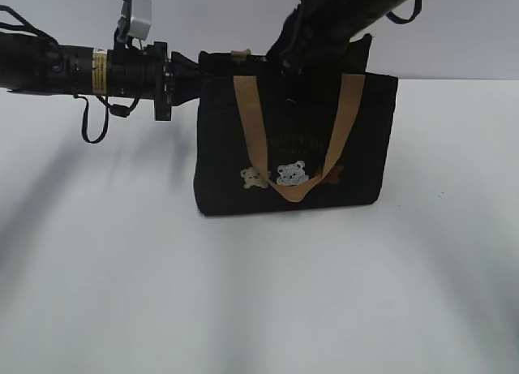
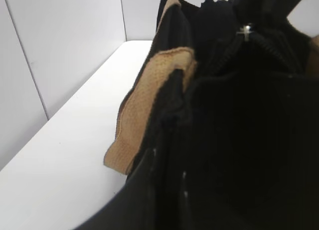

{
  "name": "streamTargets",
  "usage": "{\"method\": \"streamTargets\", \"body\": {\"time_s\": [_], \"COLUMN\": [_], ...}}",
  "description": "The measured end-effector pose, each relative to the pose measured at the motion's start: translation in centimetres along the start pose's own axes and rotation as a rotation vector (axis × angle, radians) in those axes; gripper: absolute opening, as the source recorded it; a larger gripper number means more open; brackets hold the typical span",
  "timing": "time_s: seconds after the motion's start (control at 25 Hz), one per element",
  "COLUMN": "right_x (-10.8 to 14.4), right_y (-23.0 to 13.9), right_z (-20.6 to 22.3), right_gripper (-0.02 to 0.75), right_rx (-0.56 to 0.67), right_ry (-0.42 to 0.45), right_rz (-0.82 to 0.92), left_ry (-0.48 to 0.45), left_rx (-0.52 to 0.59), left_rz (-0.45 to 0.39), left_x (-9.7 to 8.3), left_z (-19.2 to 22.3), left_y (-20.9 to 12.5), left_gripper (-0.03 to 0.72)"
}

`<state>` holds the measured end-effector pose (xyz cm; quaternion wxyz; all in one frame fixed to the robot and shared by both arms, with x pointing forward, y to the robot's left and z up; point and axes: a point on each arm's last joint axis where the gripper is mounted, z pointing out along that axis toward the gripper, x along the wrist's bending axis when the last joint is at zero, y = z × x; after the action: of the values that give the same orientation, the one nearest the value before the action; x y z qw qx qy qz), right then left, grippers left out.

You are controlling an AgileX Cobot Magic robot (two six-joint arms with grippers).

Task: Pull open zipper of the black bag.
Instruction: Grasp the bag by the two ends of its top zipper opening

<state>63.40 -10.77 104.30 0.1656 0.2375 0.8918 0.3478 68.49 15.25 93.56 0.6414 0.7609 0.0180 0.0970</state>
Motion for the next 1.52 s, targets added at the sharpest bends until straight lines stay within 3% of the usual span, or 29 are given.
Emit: {"method": "streamTargets", "body": {"time_s": [0.4,0.8,1.2,1.32,1.52], "right_x": [-2.1,-5.6,-5.7,-5.6,-5.4], "right_y": [-1.1,-4.0,-4.1,-4.1,-3.8], "right_z": [-2.7,-5.8,-6.0,-6.0,-6.6], "right_gripper": [0.056,0.055,0.055,0.113,0.377], "right_rx": [0.064,0.121,0.11,0.116,0.106], "right_ry": [-0.056,-0.095,-0.091,-0.08,-0.081], "right_rz": [0.066,0.253,0.296,0.298,0.299], "left_ry": [0.0,0.002,0.005,0.005,0.009], "left_rx": [-0.002,-0.002,0.001,0.001,0.003], "left_rz": [-0.001,-0.001,-0.001,-0.001,-0.029], "left_x": [0.0,0.0,0.0,0.0,0.1], "left_z": [0.0,0.0,0.0,0.0,-0.1], "left_y": [0.0,0.0,0.0,0.0,0.2], "left_gripper": [0.02,0.02,0.021,0.035,0.138]}}
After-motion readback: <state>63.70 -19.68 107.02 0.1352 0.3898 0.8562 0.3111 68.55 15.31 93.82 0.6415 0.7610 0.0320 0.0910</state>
